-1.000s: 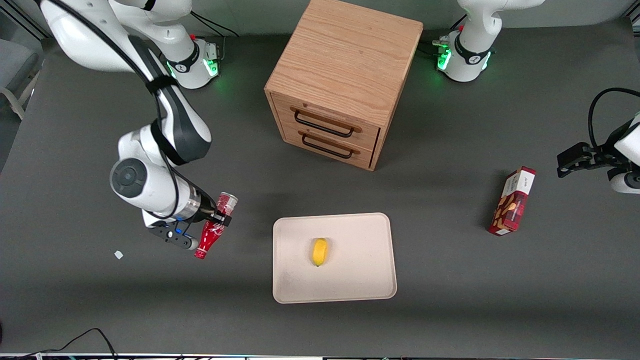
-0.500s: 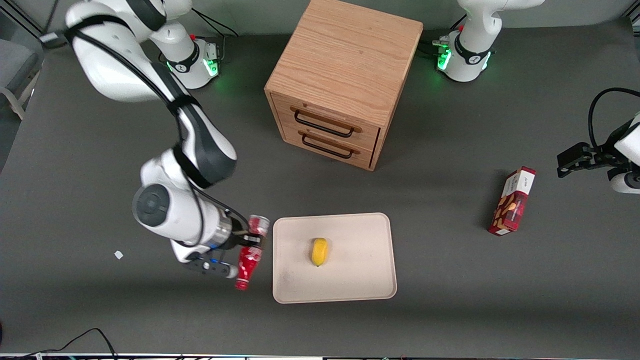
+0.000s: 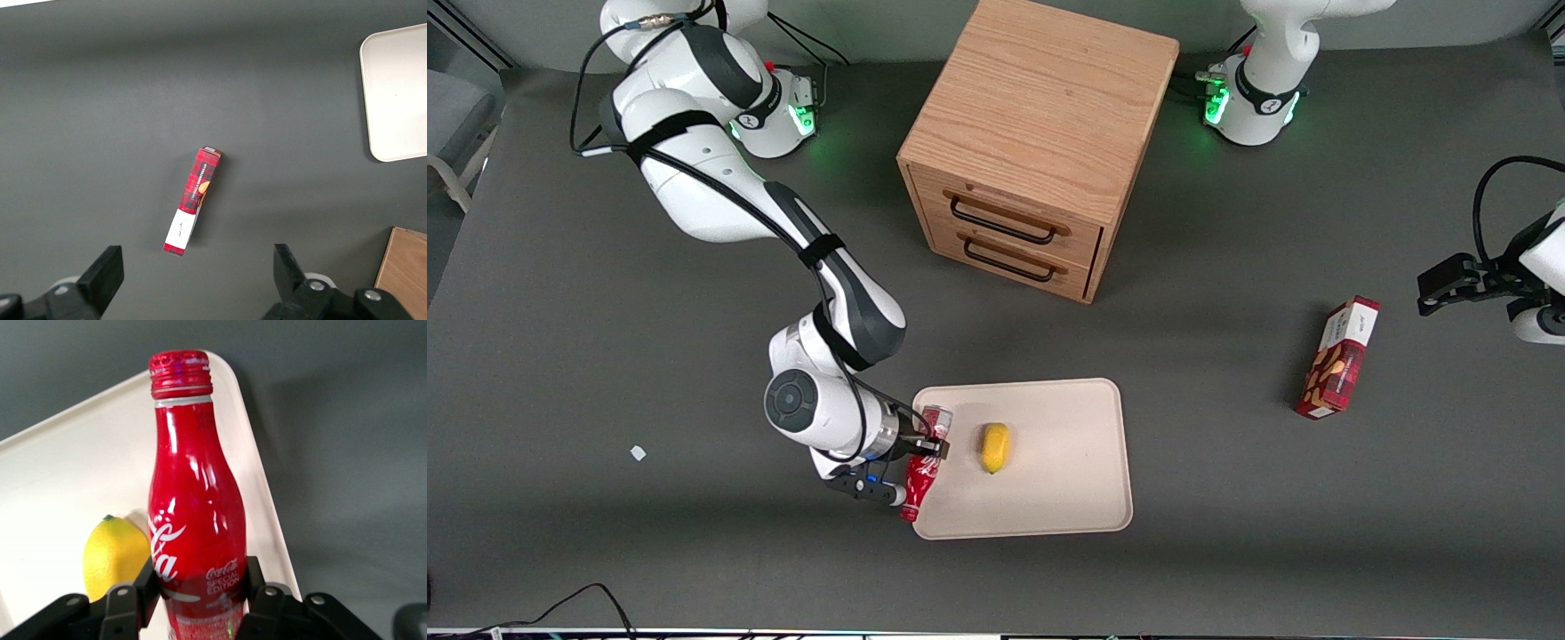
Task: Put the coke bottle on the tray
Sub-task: 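Carry the bottle over the white tray and lower it beside the lemon, then open the right gripper and raise it away from the tray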
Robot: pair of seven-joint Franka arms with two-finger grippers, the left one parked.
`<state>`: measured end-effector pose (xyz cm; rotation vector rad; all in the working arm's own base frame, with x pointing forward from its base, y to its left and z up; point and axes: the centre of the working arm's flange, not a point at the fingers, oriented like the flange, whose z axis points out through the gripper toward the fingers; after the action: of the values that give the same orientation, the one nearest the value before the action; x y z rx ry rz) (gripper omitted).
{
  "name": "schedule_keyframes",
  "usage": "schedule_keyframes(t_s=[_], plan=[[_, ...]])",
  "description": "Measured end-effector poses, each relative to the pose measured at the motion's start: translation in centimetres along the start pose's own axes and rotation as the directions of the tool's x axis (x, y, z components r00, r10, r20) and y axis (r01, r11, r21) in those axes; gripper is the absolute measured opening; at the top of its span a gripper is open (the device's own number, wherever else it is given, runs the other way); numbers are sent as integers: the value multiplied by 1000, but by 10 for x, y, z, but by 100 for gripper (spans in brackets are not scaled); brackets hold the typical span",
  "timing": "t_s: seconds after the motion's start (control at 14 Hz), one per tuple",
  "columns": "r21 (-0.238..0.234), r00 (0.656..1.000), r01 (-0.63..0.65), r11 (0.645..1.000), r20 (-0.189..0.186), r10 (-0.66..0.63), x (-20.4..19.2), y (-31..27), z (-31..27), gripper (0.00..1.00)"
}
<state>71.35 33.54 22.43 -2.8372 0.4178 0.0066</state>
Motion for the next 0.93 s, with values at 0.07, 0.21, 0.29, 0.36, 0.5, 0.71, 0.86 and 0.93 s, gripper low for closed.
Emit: schedule_keyframes(t_s=[0.07, 0.21, 0.29, 0.36, 0.5, 0.71, 0.86, 0.93], plan=[[-2, 1000, -4, 1000, 4, 4, -1, 0, 4, 55], [-4, 1000, -7, 1000, 9, 7, -3, 0, 9, 55], [-3, 1000, -8, 1000, 8, 8, -3, 0, 11, 55], [-2, 1000, -9, 1000, 8, 9, -3, 1, 14, 55], [-9, 1000, -4, 1000, 5, 4, -3, 2, 18, 70], [-21, 1000, 16, 1000, -19, -16, -1, 0, 13, 100], [-14, 999, 19, 1000, -37, -20, 4, -4, -2, 100], [-26, 999, 27, 999, -40, -28, 5, -11, -41, 100]])
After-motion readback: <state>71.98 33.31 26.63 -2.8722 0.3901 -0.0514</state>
